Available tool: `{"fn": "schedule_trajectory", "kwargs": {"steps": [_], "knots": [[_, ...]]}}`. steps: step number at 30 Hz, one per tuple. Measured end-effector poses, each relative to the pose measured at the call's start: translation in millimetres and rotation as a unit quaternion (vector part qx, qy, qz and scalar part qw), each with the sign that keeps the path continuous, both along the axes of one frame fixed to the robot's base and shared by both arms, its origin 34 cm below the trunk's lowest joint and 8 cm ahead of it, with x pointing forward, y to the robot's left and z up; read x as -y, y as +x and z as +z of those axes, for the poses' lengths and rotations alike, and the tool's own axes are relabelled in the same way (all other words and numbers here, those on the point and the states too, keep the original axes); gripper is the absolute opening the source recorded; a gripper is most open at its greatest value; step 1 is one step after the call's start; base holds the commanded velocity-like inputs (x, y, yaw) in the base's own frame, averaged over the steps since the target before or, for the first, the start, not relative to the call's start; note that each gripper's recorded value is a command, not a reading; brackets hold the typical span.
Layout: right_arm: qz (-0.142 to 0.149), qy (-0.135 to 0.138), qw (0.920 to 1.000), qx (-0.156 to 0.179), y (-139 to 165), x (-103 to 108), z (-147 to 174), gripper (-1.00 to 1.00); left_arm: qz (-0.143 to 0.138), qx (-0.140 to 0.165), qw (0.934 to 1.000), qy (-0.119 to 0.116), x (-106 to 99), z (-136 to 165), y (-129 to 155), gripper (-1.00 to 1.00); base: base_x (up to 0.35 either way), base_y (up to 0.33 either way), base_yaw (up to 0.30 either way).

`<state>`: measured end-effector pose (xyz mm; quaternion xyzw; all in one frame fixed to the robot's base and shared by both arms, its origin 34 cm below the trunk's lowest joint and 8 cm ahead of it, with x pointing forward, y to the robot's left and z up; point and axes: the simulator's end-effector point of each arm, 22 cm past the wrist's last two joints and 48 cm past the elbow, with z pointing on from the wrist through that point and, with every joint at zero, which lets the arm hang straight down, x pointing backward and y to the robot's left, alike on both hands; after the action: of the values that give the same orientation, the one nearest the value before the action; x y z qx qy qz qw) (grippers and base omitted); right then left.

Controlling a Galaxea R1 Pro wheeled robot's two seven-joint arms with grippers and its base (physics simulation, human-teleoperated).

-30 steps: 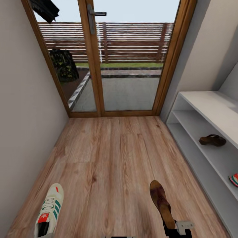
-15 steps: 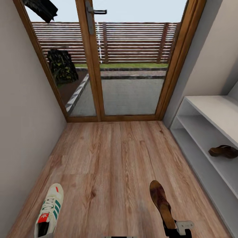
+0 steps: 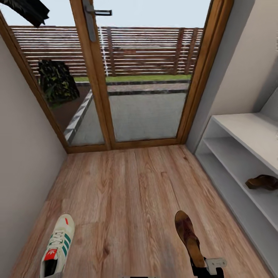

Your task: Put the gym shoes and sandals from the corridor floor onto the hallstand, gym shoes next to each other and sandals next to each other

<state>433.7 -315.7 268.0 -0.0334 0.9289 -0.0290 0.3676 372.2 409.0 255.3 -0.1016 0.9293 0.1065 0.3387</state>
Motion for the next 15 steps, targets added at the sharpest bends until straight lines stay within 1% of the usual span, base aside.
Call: {"fn": "schedule_trajectory", "kwargs": {"steps": [6, 10, 15], "knots": [[0.0, 0.0, 1.0, 0.002, 1.1, 0.0, 1.1, -1.0, -0.001, 0.001, 1.0, 0.0, 0.3, 0.7, 1.0, -1.0, 0.312, 0.154, -0.24], [0.0, 0.0, 1.0, 0.003, 1.8, 0.0, 1.8, -1.0, -0.001, 0.002, 1.0, 0.0, 0.4, 1.2, 1.6, -1.0, 0.279, 0.205, -0.24], [0.0, 0.0, 1.0, 0.004, 2.8, 0.3, 2.9, -1.0, -0.001, 0.003, 1.0, 0.0, 0.4, 1.9, 2.4, -1.0, 0.283, 0.148, -0.24]]}}
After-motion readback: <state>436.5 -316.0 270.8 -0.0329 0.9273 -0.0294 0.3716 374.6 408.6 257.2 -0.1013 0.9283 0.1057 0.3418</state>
